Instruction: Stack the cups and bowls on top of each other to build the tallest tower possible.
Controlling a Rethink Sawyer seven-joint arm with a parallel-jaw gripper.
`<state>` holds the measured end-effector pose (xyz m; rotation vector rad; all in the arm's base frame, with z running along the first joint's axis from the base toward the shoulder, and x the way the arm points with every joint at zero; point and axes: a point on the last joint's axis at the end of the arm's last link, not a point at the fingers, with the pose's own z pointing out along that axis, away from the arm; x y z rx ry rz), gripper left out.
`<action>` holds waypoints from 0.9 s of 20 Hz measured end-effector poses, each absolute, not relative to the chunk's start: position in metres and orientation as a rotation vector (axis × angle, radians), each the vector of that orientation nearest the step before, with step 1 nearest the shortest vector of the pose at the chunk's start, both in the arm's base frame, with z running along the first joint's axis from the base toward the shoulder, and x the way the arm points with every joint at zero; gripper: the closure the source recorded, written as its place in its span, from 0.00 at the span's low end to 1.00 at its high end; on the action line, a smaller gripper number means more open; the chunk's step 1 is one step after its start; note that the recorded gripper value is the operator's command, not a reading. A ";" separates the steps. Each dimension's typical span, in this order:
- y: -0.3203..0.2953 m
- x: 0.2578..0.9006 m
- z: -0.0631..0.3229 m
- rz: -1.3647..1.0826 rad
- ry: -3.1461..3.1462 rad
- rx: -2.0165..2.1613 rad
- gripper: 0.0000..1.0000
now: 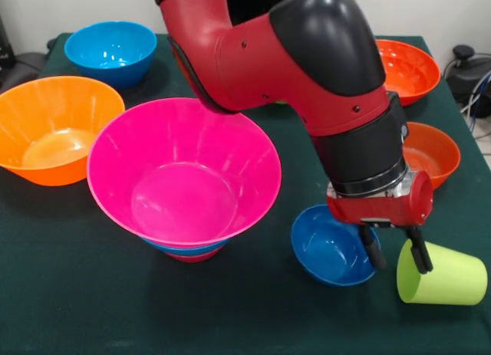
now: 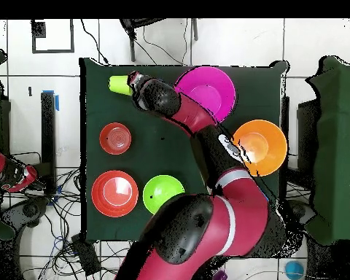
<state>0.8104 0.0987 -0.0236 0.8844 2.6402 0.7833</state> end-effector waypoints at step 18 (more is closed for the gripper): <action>0.134 0.806 -0.038 0.995 2.610 0.895 0.00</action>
